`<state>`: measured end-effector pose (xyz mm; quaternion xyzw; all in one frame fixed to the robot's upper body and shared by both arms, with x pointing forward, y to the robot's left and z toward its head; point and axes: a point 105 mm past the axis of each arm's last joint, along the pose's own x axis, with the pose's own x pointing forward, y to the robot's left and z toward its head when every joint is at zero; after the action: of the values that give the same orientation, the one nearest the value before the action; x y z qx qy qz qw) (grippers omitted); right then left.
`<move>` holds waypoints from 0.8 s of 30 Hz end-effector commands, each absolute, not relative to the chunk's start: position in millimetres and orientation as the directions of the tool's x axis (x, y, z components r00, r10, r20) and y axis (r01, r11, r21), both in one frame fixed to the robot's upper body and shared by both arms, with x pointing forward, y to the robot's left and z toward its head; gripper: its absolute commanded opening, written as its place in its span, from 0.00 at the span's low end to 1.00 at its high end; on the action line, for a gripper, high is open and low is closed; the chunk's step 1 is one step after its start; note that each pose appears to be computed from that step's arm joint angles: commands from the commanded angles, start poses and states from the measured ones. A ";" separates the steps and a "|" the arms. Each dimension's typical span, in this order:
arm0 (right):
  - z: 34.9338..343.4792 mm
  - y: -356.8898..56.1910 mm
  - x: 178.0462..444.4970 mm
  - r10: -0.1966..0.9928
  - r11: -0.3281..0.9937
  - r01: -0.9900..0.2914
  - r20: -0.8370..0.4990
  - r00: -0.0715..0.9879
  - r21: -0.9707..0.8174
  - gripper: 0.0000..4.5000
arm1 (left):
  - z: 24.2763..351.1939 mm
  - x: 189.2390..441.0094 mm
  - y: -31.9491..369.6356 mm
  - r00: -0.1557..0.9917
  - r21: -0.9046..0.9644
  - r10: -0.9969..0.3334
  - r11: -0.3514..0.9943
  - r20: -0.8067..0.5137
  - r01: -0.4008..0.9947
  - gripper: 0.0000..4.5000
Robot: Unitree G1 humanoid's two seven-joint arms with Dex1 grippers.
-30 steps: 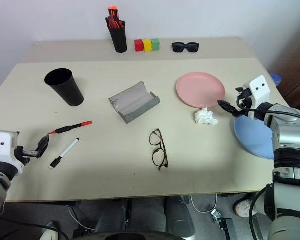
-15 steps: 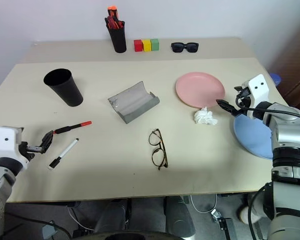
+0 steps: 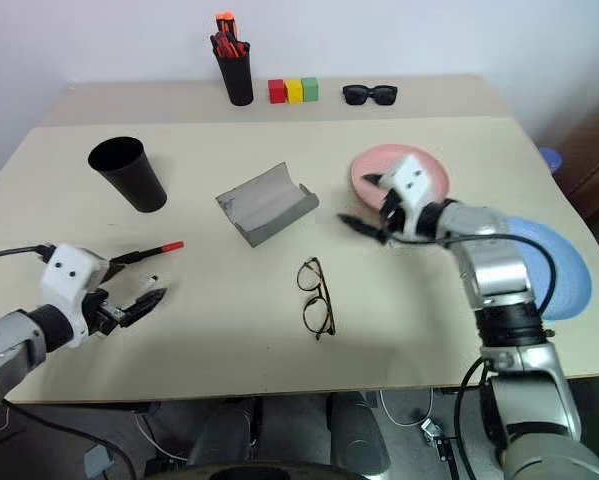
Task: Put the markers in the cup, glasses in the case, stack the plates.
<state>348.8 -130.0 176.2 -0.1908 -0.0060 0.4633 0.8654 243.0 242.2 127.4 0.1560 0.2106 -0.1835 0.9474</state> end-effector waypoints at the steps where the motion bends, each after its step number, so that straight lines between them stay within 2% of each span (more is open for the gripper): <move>1: 189.8 -101.1 316.3 0.882 0.370 -0.862 -0.160 0.443 -0.347 1.00 | 122.1 243.9 260.9 0.813 0.185 -0.182 0.925 -0.553 0.333 1.00; 4: 182.8 -83.5 285.7 0.926 0.241 -0.927 -0.218 0.309 -0.288 1.00 | 109.9 235.9 265.2 0.718 0.140 -0.160 0.930 -0.678 0.340 1.00; 6: 177.4 -77.4 272.1 0.937 0.174 -0.947 -0.252 0.244 -0.269 1.00 | 105.6 233.6 264.2 0.679 0.100 -0.169 0.936 -0.714 0.338 1.00; 9: 174.8 -73.9 271.8 0.934 0.184 -0.944 -0.250 0.255 -0.276 1.00 | 99.7 230.8 262.5 0.634 0.054 -0.184 0.940 -0.751 0.337 1.00; 12: 173.6 -72.4 273.6 0.933 0.193 -0.941 -0.244 0.264 -0.280 1.00 | 95.6 232.3 266.1 0.629 0.046 -0.170 0.949 -0.759 0.312 0.80; 16: 170.8 -72.7 276.3 0.932 0.199 -0.939 -0.242 0.270 -0.282 1.00 | 92.5 230.3 272.5 0.625 0.049 -0.148 0.956 -0.766 0.288 0.36; 19: 167.7 -74.1 279.5 0.930 0.205 -0.937 -0.241 0.277 -0.284 1.00 | 97.1 234.7 275.2 0.670 0.089 -0.129 0.956 -0.731 0.281 0.04; 22: 165.5 -73.3 284.5 0.927 0.223 -0.928 -0.230 0.297 -0.299 1.00 | 124.4 255.6 277.0 0.828 0.110 -0.120 0.971 -0.548 0.214 0.01; 24: 165.8 -71.7 294.4 0.916 0.264 -0.905 -0.208 0.344 -0.333 1.00 | 170.2 272.4 272.3 0.954 0.110 -0.147 0.977 -0.260 0.180 0.01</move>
<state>290.4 -75.1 158.7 -0.1884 0.0130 0.5823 0.7908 262.3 264.6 120.9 0.0391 0.2493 -0.1057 0.9618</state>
